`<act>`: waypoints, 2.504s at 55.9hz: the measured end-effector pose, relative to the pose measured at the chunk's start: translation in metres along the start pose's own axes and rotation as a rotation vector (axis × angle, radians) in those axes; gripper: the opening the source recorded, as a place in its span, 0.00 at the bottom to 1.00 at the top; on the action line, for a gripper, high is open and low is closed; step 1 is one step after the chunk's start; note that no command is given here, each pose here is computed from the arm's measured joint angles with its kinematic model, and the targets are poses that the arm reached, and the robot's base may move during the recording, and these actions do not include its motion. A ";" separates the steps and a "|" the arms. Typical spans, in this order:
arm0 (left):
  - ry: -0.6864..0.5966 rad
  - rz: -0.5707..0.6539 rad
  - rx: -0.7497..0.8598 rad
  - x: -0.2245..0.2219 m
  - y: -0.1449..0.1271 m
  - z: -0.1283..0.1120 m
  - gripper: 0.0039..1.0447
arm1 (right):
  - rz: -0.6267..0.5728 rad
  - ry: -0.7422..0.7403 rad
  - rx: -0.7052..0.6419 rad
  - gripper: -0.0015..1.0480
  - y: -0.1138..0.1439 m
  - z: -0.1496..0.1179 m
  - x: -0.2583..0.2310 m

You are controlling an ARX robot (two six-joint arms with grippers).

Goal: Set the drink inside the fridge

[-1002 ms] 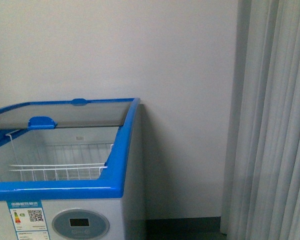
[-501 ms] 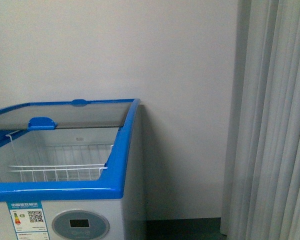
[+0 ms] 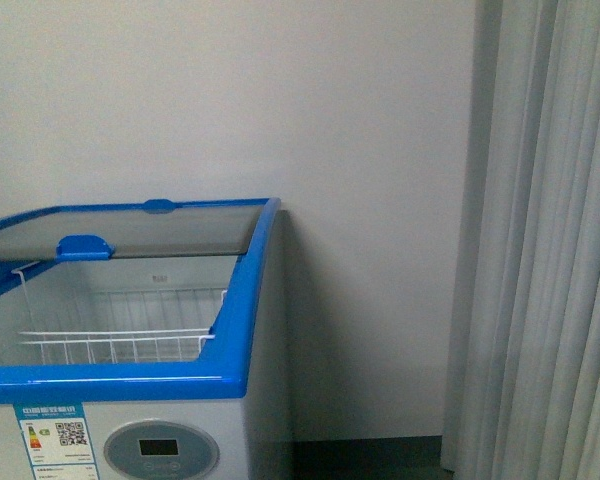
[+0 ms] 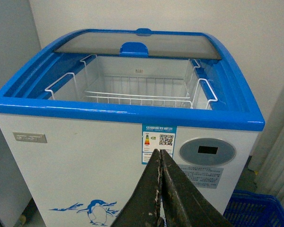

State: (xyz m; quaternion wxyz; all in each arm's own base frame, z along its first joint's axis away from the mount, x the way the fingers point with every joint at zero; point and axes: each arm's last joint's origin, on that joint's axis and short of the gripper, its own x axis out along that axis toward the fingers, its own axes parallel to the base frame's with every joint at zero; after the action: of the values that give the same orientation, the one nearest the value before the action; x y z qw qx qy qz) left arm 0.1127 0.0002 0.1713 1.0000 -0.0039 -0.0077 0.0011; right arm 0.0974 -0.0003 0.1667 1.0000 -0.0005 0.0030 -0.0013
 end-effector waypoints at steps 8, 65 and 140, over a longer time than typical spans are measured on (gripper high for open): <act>0.001 0.000 0.000 -0.002 0.000 0.000 0.02 | 0.000 0.000 0.000 0.40 0.000 0.000 0.000; -0.003 0.000 0.003 -0.003 0.000 0.000 0.92 | 0.030 -0.279 -0.130 0.40 0.004 0.028 0.027; -0.003 0.000 0.003 -0.003 0.000 0.000 0.92 | 0.230 -0.146 -0.520 0.40 0.165 0.122 0.387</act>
State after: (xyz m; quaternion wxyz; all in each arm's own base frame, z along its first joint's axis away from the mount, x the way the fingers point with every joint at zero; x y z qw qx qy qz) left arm 0.1094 0.0002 0.1714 1.0000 -0.0024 -0.0094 0.0011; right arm 0.4856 0.1635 0.2866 0.9574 -0.2565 -0.0689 0.1131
